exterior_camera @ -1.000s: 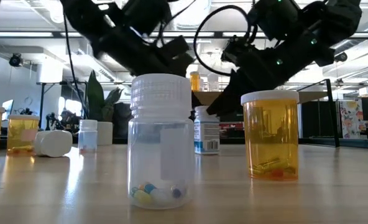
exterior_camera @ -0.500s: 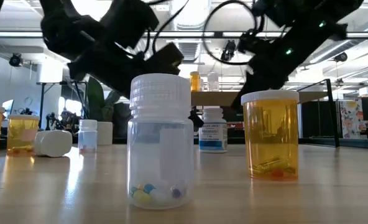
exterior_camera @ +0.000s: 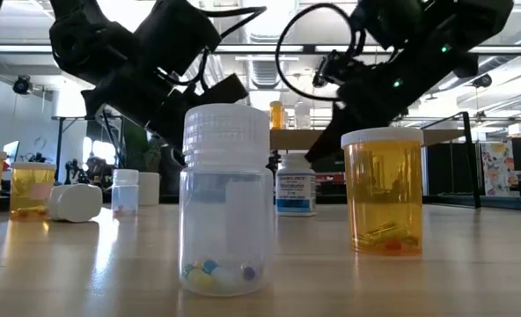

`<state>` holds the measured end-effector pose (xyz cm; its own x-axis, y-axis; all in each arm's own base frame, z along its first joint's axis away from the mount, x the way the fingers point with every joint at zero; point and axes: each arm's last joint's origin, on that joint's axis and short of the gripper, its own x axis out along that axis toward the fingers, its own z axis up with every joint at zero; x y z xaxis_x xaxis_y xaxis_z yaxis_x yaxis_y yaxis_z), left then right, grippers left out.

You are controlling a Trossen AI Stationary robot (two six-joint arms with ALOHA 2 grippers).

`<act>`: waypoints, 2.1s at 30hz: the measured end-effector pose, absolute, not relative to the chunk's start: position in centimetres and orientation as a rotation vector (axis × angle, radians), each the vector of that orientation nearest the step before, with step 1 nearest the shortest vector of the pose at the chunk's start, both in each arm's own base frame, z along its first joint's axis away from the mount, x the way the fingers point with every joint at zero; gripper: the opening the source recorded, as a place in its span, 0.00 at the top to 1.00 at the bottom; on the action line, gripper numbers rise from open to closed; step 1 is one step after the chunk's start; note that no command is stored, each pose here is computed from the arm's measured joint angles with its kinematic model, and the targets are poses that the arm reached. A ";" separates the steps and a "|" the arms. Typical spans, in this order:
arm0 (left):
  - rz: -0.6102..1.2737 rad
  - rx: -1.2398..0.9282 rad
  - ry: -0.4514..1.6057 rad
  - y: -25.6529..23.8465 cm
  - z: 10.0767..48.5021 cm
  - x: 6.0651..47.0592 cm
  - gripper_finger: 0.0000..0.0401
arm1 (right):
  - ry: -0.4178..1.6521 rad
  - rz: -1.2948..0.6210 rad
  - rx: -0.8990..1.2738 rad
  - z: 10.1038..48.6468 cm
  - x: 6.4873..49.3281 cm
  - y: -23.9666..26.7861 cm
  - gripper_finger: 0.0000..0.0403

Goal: Pick and place medicine bottles onto shelf by color
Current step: Put the white pill bottle on the shelf aligned with the other white pill bottle

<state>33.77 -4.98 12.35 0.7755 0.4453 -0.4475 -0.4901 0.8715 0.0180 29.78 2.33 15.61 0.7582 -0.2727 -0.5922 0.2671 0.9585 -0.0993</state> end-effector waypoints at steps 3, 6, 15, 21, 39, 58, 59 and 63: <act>0.525 -0.103 0.457 -4.8 12.3 33.7 1.00 | 0.632 -0.332 -0.008 15.5 30.1 2.0 0.27; 0.536 -0.102 0.447 -4.7 12.3 33.7 1.00 | 0.605 -0.352 0.022 15.8 30.5 1.5 0.23; 0.532 -0.075 0.402 -4.7 12.8 34.0 1.00 | 0.549 -0.260 0.103 14.8 31.9 0.0 0.26; 0.532 -0.074 0.405 -4.6 12.7 33.9 1.00 | 0.538 -0.254 0.081 14.6 32.2 -0.1 0.40; 0.528 -0.074 0.415 -4.7 12.5 33.8 1.00 | 0.568 -0.315 0.005 26.6 23.2 -1.1 0.60; 0.526 -0.081 0.402 -4.7 12.7 33.9 1.00 | 0.621 -0.372 0.013 30.9 15.6 -15.4 0.60; 0.526 -0.081 0.402 -4.7 12.7 33.9 1.00 | 0.623 -0.365 0.018 30.8 15.6 -16.1 0.60; 0.526 -0.082 0.402 -4.7 12.7 33.9 1.00 | 0.623 -0.343 0.041 30.7 15.7 -18.2 0.59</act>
